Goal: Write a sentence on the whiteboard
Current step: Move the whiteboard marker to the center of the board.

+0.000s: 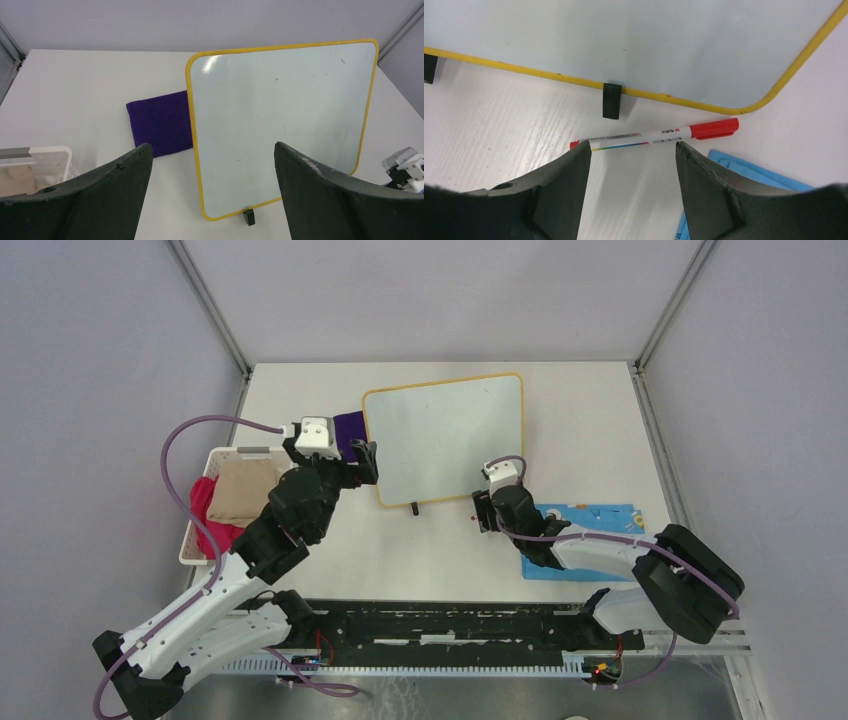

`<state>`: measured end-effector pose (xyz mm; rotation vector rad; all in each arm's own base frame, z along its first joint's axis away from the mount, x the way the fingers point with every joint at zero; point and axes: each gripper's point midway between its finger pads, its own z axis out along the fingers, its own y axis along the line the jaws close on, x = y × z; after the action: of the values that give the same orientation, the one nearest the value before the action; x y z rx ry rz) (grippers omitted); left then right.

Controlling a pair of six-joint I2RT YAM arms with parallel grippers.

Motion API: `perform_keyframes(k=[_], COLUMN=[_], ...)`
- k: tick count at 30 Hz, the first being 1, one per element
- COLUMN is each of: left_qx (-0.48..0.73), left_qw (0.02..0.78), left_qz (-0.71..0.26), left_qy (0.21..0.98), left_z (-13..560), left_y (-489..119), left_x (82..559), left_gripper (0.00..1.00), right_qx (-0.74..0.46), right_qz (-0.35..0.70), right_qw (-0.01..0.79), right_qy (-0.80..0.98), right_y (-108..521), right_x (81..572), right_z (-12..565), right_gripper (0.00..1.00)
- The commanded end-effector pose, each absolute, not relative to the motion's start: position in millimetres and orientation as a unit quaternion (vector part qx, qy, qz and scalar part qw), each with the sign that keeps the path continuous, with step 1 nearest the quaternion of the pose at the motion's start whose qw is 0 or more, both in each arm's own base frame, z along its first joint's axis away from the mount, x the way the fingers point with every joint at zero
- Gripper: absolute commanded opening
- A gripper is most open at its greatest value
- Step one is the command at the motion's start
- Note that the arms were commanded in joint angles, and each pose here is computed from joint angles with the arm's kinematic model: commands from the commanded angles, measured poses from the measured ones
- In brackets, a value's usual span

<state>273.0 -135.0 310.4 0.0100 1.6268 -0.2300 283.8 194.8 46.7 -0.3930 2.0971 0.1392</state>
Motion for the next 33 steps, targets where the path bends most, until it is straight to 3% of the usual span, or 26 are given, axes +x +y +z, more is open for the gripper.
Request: perform_keyframes(k=[1,8,15,33], left_qx=[0.003,0.003,-0.001,0.003], left_qw=[0.698,0.696,0.698,0.697], left_qz=[-0.105,-0.108,-0.106,-0.112], left_qy=[0.708,0.710,0.708,0.709], left_z=[326.7,325.7,327.6,328.5], left_y=[-132.4,-134.0,-131.2,-134.2], left_x=[271.8,272.0,271.0,270.6], left_gripper=[0.96,0.96,0.96,0.95], right_qx=[-0.149,-0.041,-0.038,-0.145], right_qz=[0.050,0.077,0.056,0.022], right_qw=[0.485,0.464,0.450,0.397], right_qy=[0.860,0.881,0.891,0.906], right_y=[184.2,190.2,193.0,164.1], right_x=[280.8,290.9,298.1,250.6], right_z=[52.3,49.4,39.3,11.5], right_gripper=[0.69,0.69,0.67,0.32])
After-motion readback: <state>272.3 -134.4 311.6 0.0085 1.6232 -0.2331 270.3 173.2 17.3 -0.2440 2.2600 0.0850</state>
